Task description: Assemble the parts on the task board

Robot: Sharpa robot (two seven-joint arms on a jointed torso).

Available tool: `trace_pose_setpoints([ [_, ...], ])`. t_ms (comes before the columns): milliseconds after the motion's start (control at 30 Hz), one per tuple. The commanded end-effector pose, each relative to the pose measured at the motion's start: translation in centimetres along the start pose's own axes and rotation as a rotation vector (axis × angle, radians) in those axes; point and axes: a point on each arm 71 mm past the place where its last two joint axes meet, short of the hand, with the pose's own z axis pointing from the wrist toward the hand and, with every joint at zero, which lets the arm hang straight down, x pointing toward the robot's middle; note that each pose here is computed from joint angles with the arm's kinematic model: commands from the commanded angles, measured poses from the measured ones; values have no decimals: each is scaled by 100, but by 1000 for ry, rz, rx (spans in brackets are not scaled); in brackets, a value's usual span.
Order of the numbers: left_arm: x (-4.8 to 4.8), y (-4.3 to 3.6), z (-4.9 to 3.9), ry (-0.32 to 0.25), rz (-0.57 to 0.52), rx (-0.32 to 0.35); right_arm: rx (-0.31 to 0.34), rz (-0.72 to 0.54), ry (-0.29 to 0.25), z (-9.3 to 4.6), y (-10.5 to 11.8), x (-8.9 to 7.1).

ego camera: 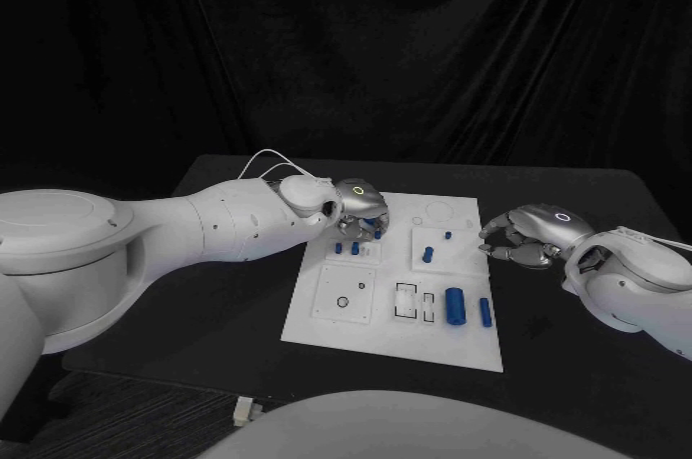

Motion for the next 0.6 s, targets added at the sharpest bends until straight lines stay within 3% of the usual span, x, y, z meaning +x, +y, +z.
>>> trace_pose_setpoints([
  [33, 3, -35, 17, -7, 4, 21, 3, 1, -6, -6, 5, 7],
  [600, 22, -63, 46, -1, 0, 23, 3, 2, -6, -13, 6, 10],
])
